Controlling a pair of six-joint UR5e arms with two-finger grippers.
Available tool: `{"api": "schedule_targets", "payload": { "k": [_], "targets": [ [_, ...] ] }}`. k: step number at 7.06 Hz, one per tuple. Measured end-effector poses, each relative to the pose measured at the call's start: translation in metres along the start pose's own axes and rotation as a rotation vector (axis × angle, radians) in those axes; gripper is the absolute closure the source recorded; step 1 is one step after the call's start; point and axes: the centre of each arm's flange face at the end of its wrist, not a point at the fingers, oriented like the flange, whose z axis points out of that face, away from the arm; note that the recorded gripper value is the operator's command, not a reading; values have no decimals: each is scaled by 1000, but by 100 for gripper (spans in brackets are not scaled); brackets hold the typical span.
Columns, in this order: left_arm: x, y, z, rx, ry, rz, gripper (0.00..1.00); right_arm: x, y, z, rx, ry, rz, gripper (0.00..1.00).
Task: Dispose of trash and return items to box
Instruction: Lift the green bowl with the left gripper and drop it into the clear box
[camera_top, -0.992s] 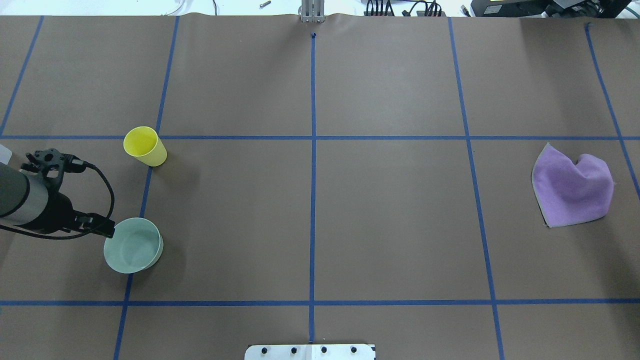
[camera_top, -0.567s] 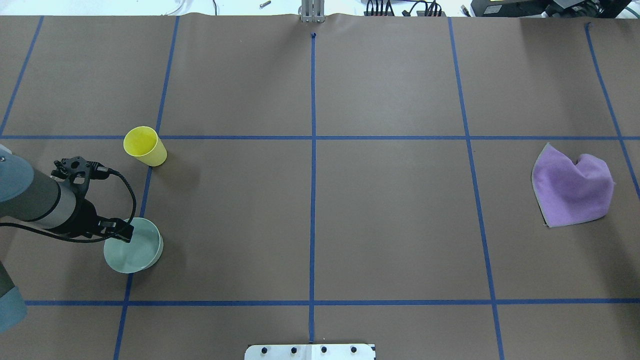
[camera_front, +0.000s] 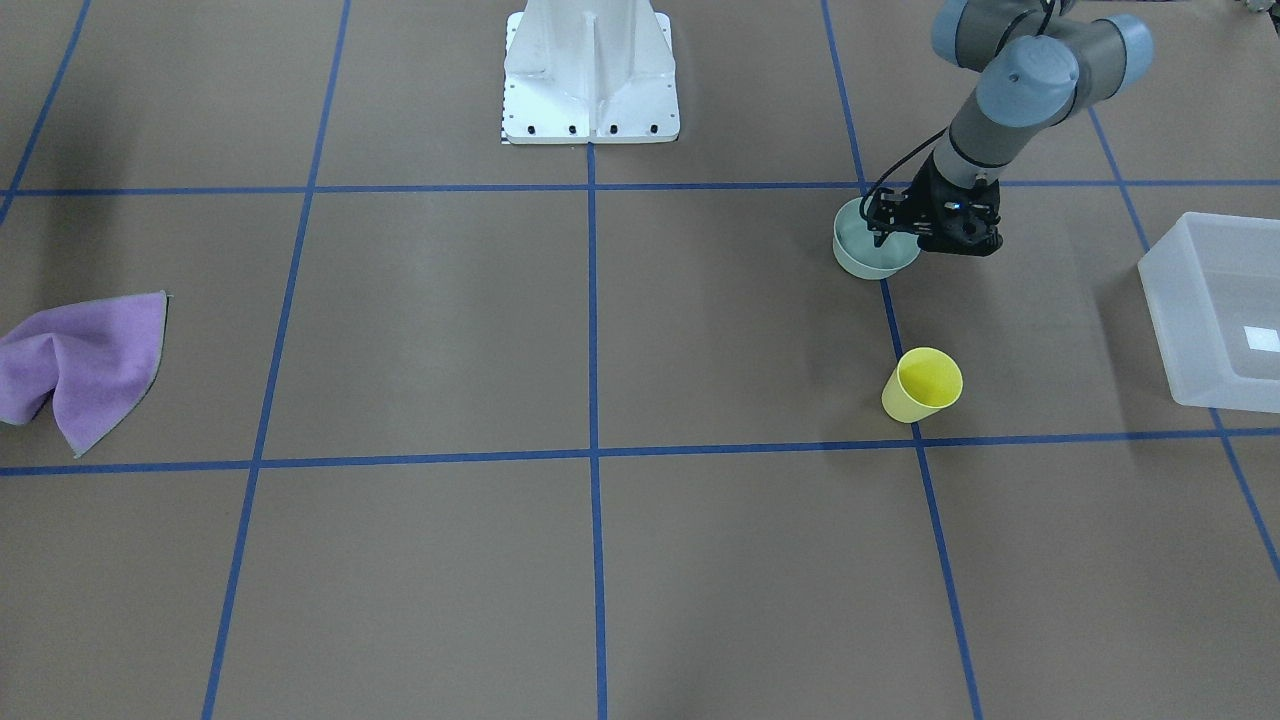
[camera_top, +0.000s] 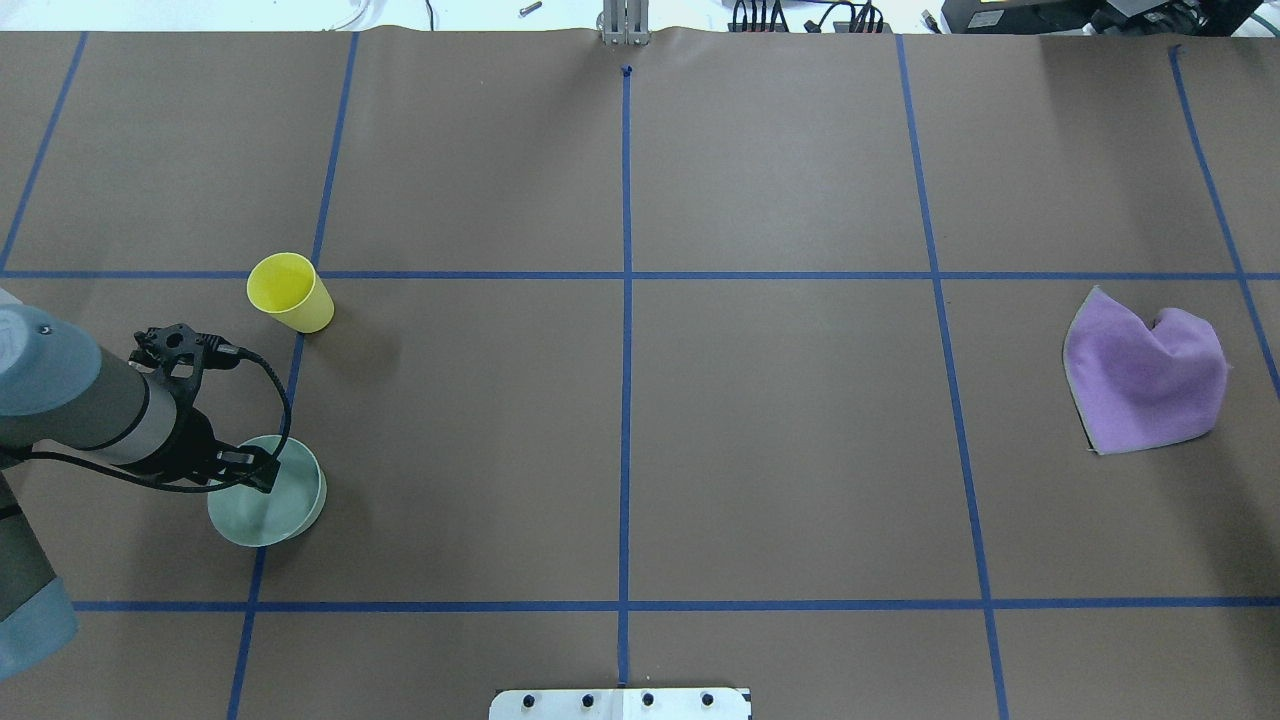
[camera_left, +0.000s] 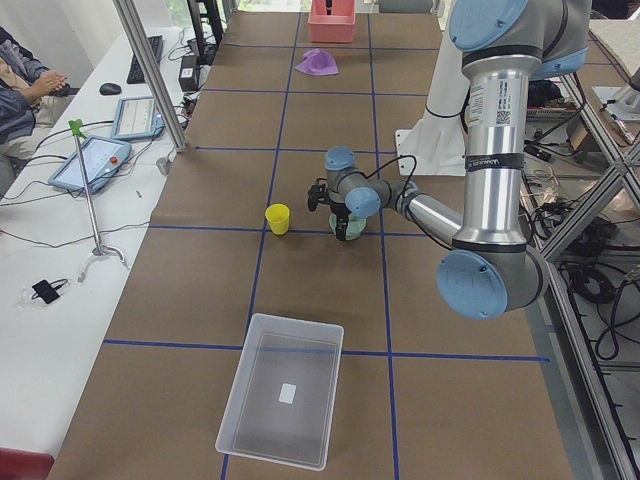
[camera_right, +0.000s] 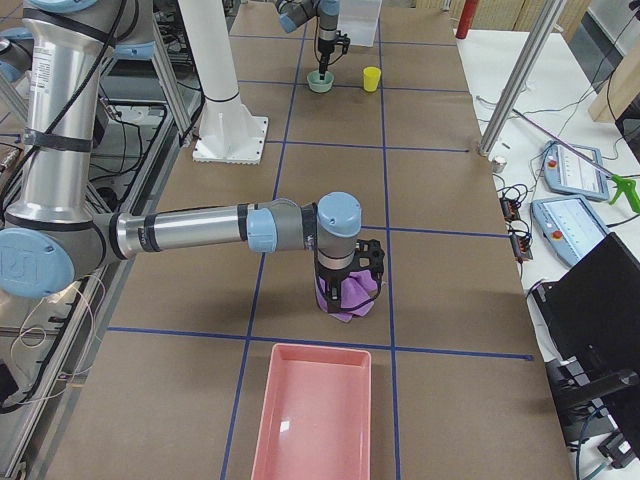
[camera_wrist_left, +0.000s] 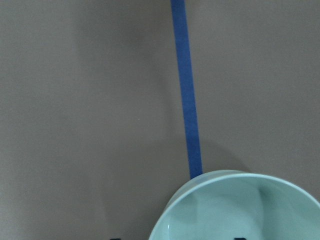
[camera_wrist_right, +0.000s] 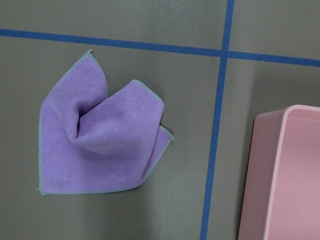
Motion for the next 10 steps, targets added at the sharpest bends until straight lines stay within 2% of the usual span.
{"api": "schedule_targets", "payload": {
  "k": [3,4,5,6,7,10],
  "targets": [
    [4,0,0,-6,6,4,100,-1,0,1,-1,-1,-2,0],
    [4,-2,-10,-19,33,2,100,-1,0,1,-1,-2,-4,0],
    [-7,-11,-33,-37,88,-3,100,-2,-1,0,0,-2,-6,0],
    [-36,-24,-63,-37,139,6,100,-3,-1,0,4,-3,-9,0],
    [-80,-29,-83,-21,153,40,100,-4,-2,0,10,-4,-13,0],
    [-277,-46,-122,19,104,168,100,-5,-2,0,15,-3,-16,0]
  ]
}}
